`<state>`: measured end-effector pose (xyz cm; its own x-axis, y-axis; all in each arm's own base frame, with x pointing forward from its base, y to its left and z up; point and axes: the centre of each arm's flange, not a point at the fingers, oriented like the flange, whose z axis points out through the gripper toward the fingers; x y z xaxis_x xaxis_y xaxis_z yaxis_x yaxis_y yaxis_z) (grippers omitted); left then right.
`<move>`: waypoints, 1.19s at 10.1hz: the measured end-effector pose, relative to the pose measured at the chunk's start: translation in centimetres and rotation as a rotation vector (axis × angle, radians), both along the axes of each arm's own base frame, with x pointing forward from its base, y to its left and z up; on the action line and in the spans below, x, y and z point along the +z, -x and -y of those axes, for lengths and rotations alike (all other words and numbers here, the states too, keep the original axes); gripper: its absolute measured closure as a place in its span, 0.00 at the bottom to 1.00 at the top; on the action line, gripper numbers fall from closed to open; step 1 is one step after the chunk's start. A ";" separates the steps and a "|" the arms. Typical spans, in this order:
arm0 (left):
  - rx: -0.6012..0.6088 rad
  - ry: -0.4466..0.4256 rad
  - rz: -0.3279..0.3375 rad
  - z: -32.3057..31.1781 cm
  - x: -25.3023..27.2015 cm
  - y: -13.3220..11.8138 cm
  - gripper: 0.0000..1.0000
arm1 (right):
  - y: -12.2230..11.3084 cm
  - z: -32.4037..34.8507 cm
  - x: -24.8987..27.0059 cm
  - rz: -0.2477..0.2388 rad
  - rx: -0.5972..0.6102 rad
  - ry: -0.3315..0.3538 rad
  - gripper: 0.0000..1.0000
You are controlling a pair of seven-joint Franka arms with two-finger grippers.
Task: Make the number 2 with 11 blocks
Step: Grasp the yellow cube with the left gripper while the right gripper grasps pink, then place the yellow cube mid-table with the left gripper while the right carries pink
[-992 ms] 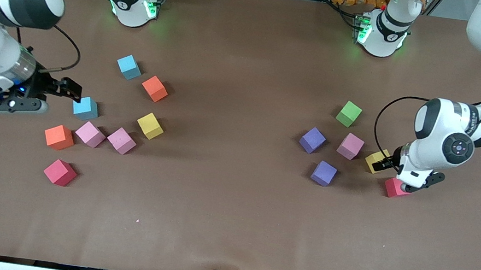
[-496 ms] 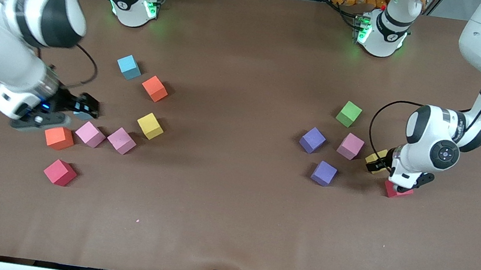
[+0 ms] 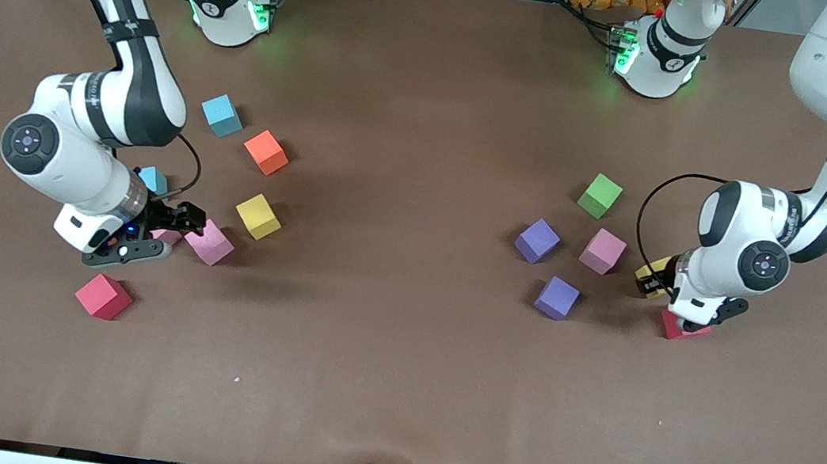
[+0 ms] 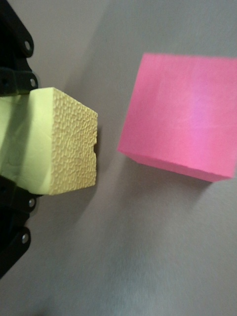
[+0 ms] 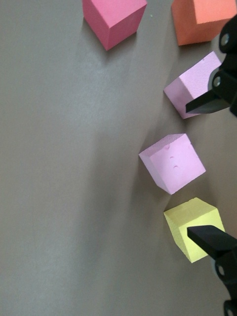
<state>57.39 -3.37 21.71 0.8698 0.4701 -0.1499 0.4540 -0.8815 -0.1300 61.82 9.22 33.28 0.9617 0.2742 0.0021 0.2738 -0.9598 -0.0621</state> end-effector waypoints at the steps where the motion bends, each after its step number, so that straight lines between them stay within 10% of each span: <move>1: -0.018 -0.005 0.005 1.0 2.5 -0.1 0.41 | 0.0 -0.5 0.0 0.006 0.007 -0.001 0.00; 12: -0.209 0.127 0.047 31.6 12.5 11.8 0.43 | -1.8 -1.5 -9.0 0.028 0.388 -0.017 0.00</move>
